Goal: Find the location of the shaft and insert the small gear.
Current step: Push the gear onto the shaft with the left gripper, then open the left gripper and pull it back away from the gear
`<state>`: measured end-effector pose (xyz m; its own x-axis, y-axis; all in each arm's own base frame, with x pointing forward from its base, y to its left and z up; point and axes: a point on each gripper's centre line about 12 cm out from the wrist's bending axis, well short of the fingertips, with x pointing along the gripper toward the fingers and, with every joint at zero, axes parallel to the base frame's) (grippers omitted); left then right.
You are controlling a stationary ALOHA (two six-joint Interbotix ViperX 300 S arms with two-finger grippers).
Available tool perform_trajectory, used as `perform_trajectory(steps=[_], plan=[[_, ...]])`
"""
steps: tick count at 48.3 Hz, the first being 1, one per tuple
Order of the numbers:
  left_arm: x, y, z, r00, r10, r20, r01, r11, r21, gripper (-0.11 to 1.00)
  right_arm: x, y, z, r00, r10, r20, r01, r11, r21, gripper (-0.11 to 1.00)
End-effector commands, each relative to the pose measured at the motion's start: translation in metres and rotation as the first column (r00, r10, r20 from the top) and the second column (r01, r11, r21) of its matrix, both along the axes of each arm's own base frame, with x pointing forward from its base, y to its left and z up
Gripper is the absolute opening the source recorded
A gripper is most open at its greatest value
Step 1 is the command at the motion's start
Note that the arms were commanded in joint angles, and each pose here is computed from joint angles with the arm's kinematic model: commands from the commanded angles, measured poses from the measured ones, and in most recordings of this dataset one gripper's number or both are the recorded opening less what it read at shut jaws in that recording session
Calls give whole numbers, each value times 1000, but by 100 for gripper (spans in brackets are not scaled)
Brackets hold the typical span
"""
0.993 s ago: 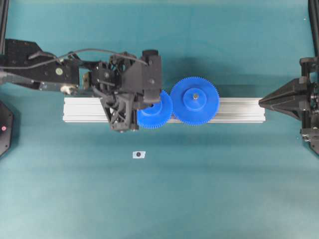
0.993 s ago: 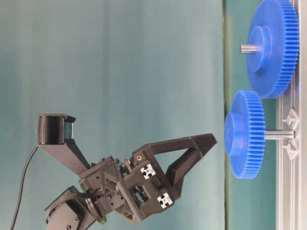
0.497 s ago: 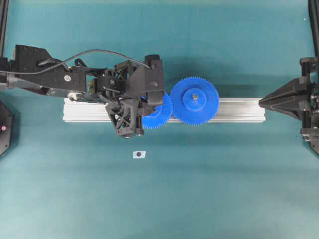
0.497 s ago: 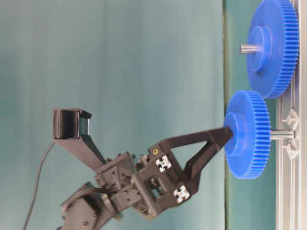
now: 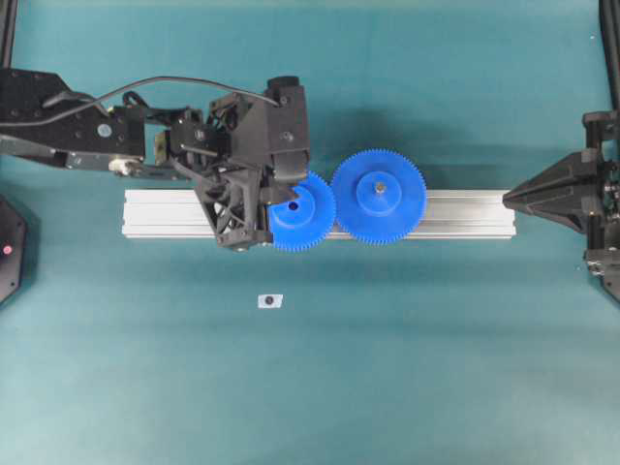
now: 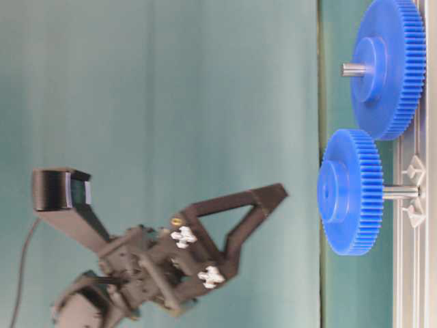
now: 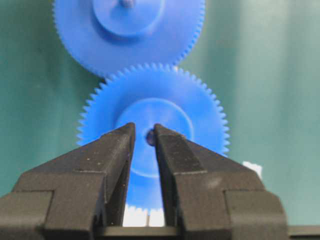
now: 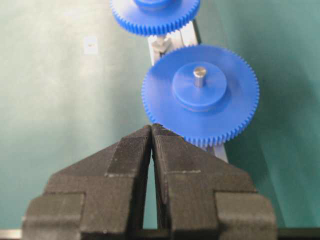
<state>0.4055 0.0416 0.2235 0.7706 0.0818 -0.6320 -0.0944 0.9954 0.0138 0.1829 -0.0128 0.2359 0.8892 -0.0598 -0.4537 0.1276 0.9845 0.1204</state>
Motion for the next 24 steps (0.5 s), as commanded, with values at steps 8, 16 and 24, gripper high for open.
perform_trajectory(steps=[8, 16, 24], plan=[[9, -1, -16, 1000, 22, 8, -22, 999, -33, 23, 2, -1, 4, 1000, -11, 19, 10, 1000, 14, 12], [12, -1, 3, 999, 19, 50, -18, 1000, -26, 23, 2, -1, 4, 1000, -12, 18, 12, 1000, 17, 12], [7, -1, 43, 989, 16, 144, -14, 1000, -14, 23, 2, -1, 4, 1000, -12, 19, 11, 1000, 15, 12]])
